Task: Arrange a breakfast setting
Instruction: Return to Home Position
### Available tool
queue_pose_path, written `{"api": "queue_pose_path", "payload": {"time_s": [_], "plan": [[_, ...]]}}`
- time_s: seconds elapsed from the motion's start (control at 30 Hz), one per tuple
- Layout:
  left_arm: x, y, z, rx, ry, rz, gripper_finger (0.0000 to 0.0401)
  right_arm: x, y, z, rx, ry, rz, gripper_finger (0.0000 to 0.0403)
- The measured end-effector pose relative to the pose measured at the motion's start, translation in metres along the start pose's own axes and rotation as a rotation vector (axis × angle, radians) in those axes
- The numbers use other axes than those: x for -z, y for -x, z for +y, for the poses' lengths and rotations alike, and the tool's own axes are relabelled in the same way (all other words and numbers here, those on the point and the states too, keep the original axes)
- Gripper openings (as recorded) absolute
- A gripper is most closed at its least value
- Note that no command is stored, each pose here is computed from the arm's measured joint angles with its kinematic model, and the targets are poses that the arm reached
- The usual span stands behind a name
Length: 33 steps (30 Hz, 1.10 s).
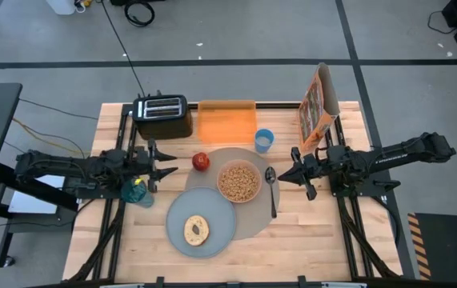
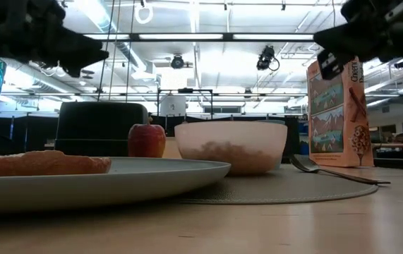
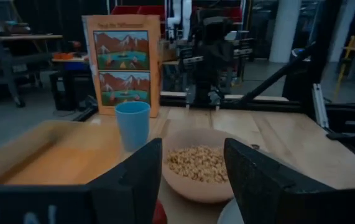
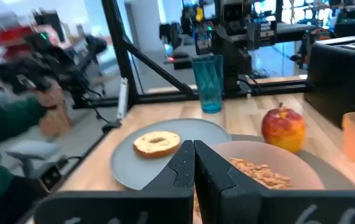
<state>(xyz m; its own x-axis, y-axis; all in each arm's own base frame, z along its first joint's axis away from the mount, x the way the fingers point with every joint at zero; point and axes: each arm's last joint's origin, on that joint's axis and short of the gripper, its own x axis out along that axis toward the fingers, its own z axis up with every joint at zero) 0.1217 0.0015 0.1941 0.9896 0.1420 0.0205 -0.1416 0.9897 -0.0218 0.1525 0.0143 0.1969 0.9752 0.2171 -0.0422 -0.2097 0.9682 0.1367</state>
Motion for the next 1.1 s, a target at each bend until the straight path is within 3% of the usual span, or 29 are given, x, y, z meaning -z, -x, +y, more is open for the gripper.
{"api": "queue_pose_path", "payload": {"time_s": [0.17, 0.53, 0.73, 0.93, 1.1], "plan": [[0.022, 0.009, 0.002, 0.008, 0.022, -0.01, 0.018, 0.015, 0.007, 0.0, -0.032, -0.049, -0.063, 0.001], [0.016, 0.026, 0.004, 0.01, 0.009, -0.018, 0.018, 0.017, 0.018, -0.009, -0.095, -0.157, -0.121, 0.0005], [0.022, 0.025, 0.003, 0.024, 0.066, -0.03, 0.018, 0.017, 0.023, -0.017, 0.035, -0.158, -0.123, 0.0005], [0.022, 0.025, 0.003, 0.022, 0.081, -0.035, 0.018, 0.022, 0.025, -0.007, 0.161, -0.086, -0.1, 0.0002], [0.022, 0.025, 0.003, 0.021, 0.076, -0.034, 0.018, 0.024, 0.03, 0.0, 0.146, -0.042, -0.085, 0.0004]]}}
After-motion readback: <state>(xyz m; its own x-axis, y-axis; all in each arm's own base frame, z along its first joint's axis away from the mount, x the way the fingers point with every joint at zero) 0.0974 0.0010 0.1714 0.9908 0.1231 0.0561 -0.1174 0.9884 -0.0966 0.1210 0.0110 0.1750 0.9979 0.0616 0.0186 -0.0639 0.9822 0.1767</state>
